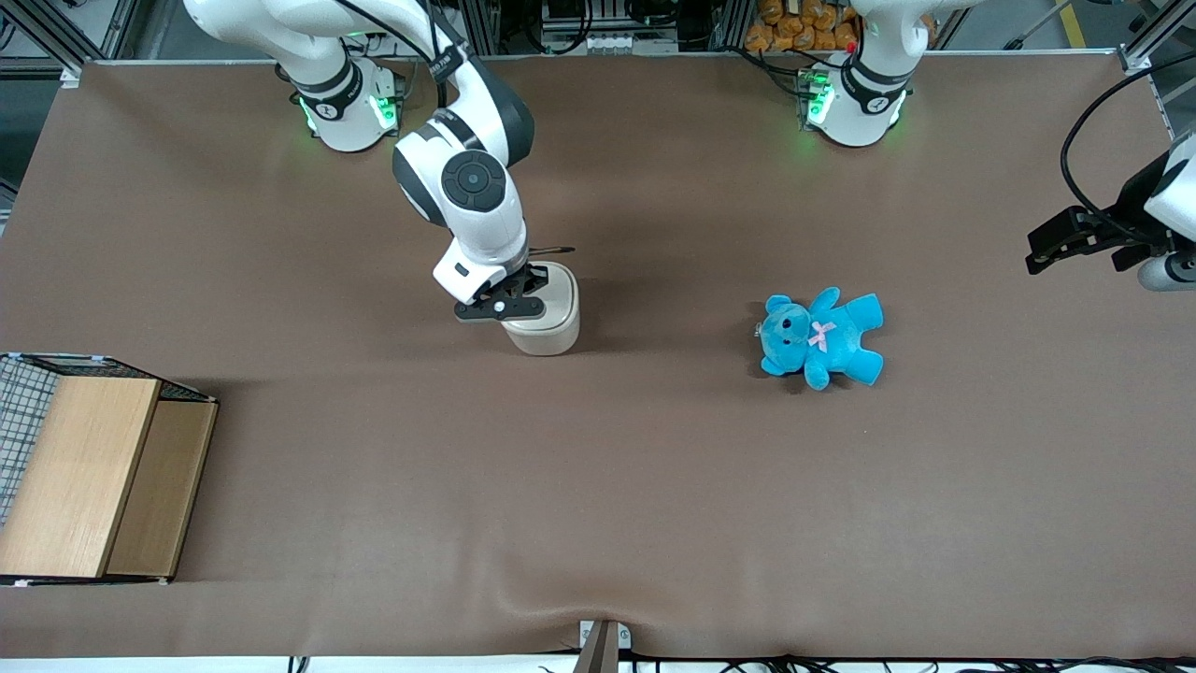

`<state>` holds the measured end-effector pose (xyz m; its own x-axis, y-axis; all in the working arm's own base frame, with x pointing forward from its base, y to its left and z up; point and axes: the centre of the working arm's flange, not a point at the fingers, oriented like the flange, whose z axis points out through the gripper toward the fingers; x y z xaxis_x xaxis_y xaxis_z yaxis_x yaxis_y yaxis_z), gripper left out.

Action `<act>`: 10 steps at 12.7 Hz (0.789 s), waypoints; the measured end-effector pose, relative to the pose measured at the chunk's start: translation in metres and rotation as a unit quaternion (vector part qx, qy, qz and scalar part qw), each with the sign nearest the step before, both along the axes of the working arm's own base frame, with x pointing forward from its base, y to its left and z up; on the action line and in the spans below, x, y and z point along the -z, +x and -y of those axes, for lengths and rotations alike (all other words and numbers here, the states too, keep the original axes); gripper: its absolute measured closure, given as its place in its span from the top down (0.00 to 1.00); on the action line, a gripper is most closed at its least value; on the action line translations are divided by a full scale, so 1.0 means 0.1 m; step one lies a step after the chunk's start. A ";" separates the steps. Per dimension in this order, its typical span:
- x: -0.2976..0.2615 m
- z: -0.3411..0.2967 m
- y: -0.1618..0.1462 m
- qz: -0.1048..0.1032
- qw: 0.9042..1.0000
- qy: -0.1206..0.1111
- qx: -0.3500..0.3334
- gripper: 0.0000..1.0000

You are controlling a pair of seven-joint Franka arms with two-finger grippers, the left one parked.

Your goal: Open trash can with right arm

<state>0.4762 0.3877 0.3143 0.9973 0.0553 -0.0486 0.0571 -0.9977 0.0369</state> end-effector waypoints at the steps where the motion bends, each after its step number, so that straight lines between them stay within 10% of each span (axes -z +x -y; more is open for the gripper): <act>1: -0.01 0.00 0.00 0.000 1.000 0.000 0.001 0.01; 5: -0.51 -0.05 0.15 -0.010 1.000 -0.013 0.009 0.16; 10: -1.42 -0.04 0.46 0.038 0.999 0.019 0.027 0.51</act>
<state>0.5227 0.3921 0.4559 0.9996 0.0026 0.0277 0.0026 -1.0000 0.0010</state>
